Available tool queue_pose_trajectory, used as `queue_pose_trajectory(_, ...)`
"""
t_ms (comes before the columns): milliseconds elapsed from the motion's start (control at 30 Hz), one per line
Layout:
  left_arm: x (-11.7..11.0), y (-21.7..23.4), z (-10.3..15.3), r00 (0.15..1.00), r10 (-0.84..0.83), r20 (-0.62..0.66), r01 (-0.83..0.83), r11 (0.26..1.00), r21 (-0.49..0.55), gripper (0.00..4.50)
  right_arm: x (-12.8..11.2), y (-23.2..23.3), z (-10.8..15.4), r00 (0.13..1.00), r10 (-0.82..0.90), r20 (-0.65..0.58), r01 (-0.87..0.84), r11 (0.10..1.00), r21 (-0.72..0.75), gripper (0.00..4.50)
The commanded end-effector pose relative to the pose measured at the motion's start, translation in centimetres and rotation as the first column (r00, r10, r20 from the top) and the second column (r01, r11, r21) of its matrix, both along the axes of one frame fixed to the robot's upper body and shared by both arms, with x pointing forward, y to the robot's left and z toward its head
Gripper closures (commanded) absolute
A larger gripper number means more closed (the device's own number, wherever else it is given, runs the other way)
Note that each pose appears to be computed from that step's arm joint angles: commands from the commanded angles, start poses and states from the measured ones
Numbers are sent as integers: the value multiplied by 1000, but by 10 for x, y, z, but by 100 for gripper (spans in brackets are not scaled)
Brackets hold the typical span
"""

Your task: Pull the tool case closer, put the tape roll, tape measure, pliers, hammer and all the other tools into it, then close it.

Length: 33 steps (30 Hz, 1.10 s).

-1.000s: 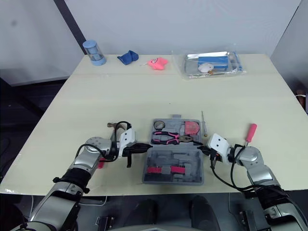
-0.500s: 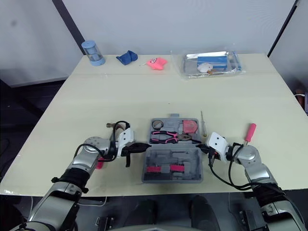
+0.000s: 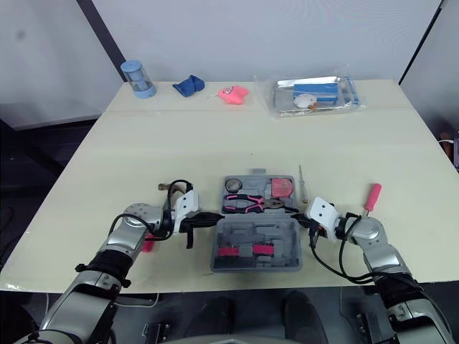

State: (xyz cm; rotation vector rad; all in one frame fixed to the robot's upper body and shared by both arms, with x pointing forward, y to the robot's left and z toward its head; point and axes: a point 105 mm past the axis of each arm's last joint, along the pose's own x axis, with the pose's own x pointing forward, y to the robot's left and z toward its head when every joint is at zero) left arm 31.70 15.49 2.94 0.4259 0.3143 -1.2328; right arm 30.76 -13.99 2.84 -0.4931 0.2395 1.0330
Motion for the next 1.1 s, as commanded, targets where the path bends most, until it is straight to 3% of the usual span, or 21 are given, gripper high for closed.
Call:
queue_pose_trajectory(33,-1,4,1,1000,6,0,-6,1000,11,441,5,9,12,998,21,60,-23,999,26,450)
queue_pose_trajectory(633,-1,6,0,1000,10,-4,-10,1000,15,441,10,11,14,994,14,107,-18,999,35,450)
queue_pose_trajectory(1100,0,8,0,1000,10,-3,-10,1000,21,441,-1,14,6,998,54,34,-55,998,38,450)
